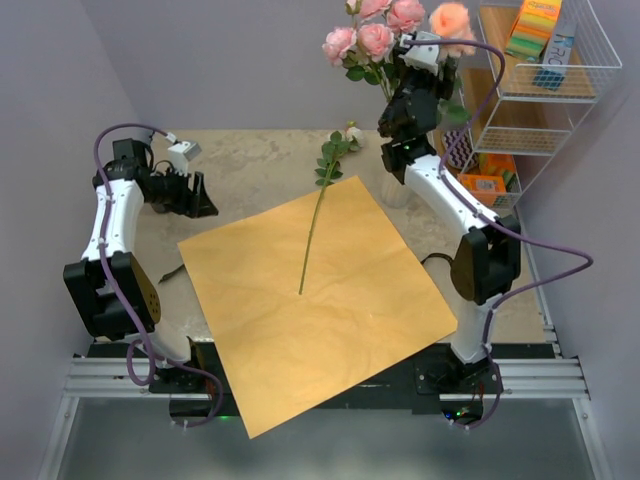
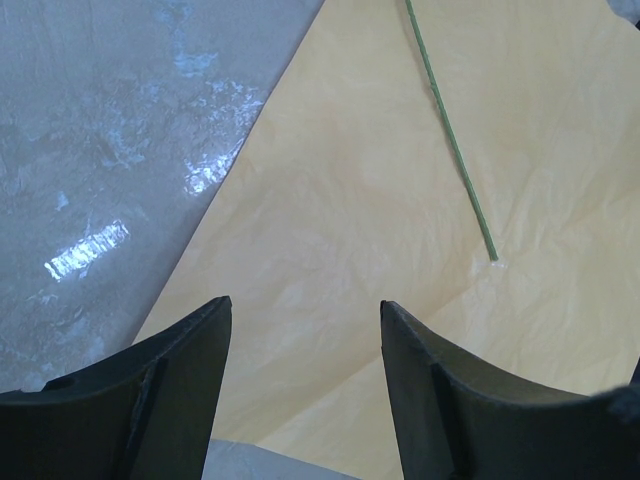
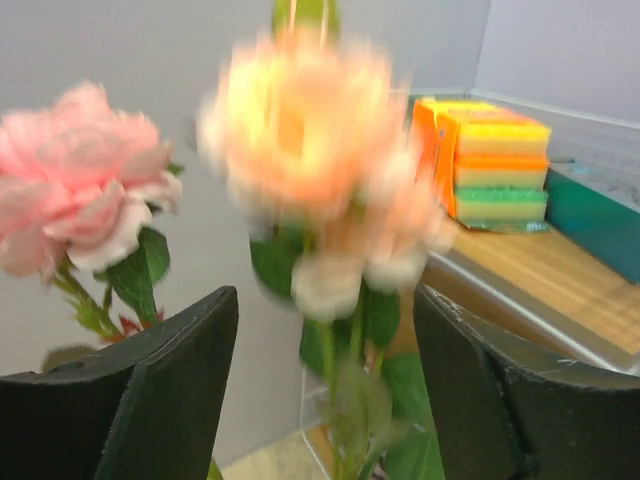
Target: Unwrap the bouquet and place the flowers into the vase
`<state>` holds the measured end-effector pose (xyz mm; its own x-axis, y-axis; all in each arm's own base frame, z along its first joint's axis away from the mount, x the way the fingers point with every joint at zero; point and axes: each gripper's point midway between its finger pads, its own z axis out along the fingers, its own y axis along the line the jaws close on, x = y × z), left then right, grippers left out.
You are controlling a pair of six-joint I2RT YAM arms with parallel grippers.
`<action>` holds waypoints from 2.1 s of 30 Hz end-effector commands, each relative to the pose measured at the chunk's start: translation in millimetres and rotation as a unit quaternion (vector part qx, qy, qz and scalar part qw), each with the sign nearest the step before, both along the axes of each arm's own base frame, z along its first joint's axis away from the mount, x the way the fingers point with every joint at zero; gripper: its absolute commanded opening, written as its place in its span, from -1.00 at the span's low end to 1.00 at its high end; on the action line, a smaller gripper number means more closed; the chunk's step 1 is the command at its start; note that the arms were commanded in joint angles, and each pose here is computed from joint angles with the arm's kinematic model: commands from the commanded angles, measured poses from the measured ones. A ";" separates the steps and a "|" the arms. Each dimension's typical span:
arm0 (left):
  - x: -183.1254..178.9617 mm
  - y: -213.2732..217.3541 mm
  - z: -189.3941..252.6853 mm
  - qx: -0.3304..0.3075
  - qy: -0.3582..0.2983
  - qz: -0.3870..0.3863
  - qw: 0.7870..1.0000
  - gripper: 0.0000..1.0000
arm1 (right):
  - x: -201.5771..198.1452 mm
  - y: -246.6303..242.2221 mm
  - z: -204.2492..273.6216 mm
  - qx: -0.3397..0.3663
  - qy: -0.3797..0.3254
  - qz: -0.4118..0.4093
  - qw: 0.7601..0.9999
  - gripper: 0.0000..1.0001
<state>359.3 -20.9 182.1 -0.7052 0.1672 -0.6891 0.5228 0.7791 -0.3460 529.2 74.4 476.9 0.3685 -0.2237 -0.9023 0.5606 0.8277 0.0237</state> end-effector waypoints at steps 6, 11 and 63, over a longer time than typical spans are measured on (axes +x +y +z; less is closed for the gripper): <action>-2.1 -2.5 36.1 -0.009 -0.043 -0.007 0.999 0.32 | -60.9 25.5 -33.1 0.072 0.083 0.081 0.991 0.98; -8.4 -3.7 37.4 -0.007 -0.043 -0.007 0.999 0.32 | -118.6 93.6 -20.0 0.056 0.088 0.183 0.978 0.98; -22.2 -0.9 20.5 0.014 -0.036 -0.011 0.999 0.32 | 16.1 247.4 -441.4 0.220 0.475 0.227 0.821 0.08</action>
